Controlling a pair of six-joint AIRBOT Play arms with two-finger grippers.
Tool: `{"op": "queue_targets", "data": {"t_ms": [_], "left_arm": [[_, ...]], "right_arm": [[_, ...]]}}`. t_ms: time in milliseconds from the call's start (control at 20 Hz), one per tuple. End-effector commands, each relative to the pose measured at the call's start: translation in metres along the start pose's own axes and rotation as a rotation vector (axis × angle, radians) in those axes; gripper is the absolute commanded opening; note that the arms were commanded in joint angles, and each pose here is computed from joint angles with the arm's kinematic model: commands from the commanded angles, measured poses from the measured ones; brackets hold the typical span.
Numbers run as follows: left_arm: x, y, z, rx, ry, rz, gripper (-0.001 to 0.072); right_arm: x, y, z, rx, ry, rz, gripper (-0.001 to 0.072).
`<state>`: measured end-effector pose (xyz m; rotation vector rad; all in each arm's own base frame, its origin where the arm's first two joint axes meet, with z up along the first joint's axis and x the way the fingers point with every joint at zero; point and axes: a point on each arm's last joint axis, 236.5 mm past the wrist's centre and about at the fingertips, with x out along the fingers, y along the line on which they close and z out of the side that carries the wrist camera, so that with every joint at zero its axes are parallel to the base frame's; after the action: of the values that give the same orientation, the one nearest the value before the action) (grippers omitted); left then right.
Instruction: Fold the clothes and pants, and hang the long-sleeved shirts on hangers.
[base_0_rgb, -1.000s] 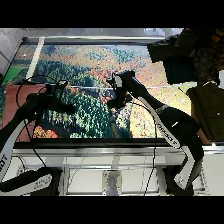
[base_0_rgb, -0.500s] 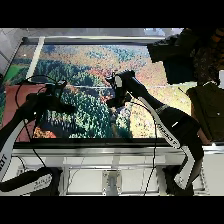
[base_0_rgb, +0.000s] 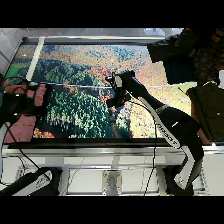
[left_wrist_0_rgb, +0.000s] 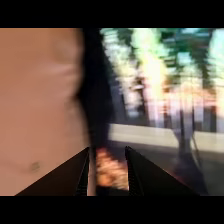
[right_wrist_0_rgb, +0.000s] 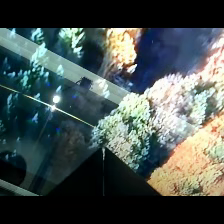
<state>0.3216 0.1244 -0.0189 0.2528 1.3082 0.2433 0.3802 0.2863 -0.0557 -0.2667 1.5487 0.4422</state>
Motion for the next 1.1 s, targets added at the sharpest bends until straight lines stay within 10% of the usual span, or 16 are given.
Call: {"op": "queue_targets", "data": {"t_ms": [0,200,350,1050], "left_arm": [[-0.029,0.086,-0.032,-0.197,-0.012,0.164,0.0272],[-0.040,0.110,-0.068,-0.457,-0.013,0.096,0.0175],[-0.031,0.111,-0.083,-0.452,0.026,0.085,0.0293],[0.007,0.126,-0.160,-0.614,0.197,0.137,0.0293]], "right_arm": [[0.000,0.000,0.003,-0.001,-0.013,0.000,0.0003],[0.000,-0.001,-0.001,-0.002,0.003,-0.007,0.0003],[0.000,-0.003,-0.011,-0.002,0.045,-0.012,0.0003],[-0.001,-0.004,-0.021,-0.002,0.091,-0.018,0.0004]]}}
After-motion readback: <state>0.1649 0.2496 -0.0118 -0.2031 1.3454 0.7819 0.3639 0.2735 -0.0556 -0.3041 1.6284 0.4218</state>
